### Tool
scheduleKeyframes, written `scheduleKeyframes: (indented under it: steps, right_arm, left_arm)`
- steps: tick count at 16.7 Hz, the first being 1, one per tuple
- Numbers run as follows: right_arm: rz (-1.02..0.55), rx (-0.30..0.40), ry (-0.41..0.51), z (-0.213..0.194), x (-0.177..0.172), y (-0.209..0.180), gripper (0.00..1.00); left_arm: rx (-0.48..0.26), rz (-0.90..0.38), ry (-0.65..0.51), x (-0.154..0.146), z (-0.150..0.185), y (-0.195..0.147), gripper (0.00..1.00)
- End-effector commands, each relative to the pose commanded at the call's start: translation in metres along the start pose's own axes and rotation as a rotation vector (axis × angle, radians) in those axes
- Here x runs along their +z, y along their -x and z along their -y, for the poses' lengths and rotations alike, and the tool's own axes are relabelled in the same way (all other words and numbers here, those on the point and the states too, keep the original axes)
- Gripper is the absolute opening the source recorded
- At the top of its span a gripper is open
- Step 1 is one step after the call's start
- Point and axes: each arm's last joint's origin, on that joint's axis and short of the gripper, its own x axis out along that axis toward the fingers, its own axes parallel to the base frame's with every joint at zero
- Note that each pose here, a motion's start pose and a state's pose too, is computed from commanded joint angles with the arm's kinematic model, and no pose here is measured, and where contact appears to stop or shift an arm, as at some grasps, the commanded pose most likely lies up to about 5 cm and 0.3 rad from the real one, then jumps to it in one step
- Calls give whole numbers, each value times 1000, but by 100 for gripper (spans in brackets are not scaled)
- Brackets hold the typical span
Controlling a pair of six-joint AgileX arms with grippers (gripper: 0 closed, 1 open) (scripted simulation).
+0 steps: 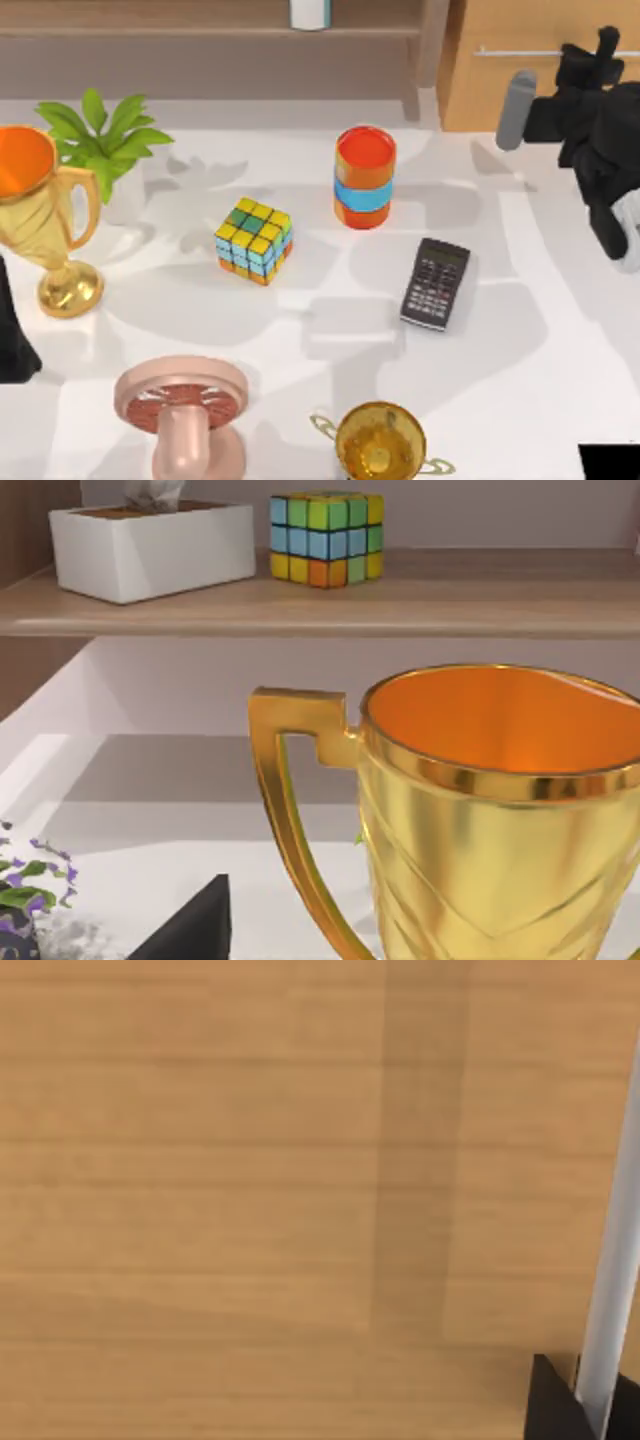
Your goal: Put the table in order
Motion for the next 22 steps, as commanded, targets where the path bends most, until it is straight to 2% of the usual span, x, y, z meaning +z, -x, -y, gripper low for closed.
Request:
scheduleKeyframes:
  steps: [11, 19, 20, 22]
  right_arm:
    - [0, 0, 0, 0, 0, 0, 98]
    - [0, 0, 0, 0, 0, 0, 100]
    - [3, 55, 2, -14, 1, 9, 100]
    - [-1, 40, -1, -9, 0, 9, 100]
  left_arm:
    - [0, 0, 0, 0, 0, 0, 100]
    - [0, 0, 0, 0, 0, 0, 100]
    - [0, 0, 0, 0, 0, 0, 100]
    - [0, 0, 0, 0, 0, 0, 100]
